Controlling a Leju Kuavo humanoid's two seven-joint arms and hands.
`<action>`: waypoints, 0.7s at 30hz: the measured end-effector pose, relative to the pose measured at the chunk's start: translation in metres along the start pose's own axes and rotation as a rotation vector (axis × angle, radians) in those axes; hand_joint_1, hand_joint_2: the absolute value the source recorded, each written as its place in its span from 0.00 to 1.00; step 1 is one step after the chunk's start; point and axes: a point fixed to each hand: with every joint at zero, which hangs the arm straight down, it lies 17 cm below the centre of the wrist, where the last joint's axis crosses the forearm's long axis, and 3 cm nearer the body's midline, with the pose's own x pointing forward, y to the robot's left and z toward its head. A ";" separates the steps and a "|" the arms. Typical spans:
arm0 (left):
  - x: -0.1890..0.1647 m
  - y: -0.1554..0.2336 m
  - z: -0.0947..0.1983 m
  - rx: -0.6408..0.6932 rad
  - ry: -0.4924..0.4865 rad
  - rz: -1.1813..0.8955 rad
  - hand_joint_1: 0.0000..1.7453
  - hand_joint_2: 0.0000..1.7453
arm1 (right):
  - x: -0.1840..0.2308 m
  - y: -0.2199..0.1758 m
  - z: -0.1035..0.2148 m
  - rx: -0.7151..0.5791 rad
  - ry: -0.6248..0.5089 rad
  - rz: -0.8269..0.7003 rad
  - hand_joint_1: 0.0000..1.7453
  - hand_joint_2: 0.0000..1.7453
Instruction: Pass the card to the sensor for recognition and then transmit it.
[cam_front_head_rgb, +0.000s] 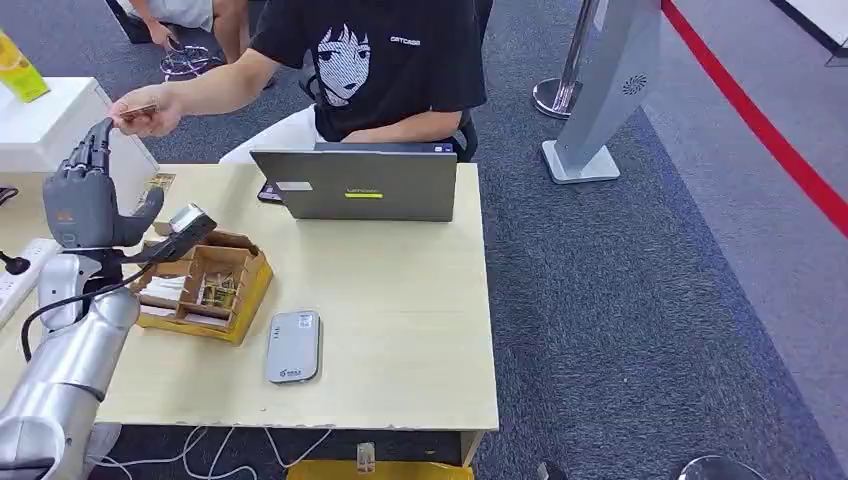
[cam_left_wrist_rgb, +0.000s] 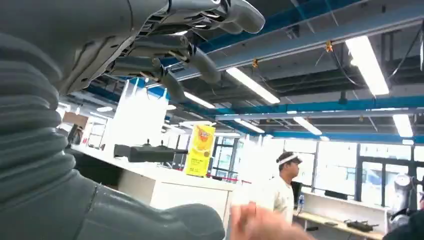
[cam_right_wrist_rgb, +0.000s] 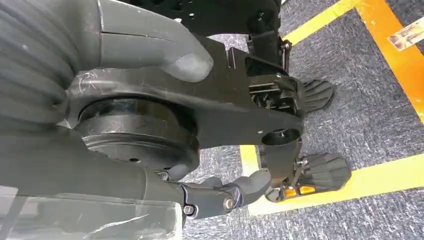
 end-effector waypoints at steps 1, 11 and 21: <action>0.002 0.003 0.003 0.017 -0.006 0.018 0.00 1.00 | 0.000 0.000 0.000 0.000 -0.002 -0.002 0.00 1.00; -0.007 0.042 0.099 0.325 0.249 0.813 0.00 1.00 | -0.014 -0.012 -0.004 -0.008 -0.021 -0.083 0.00 1.00; -0.076 0.021 0.201 0.401 0.488 1.266 0.00 1.00 | -0.029 -0.028 -0.007 -0.020 -0.023 -0.119 0.00 1.00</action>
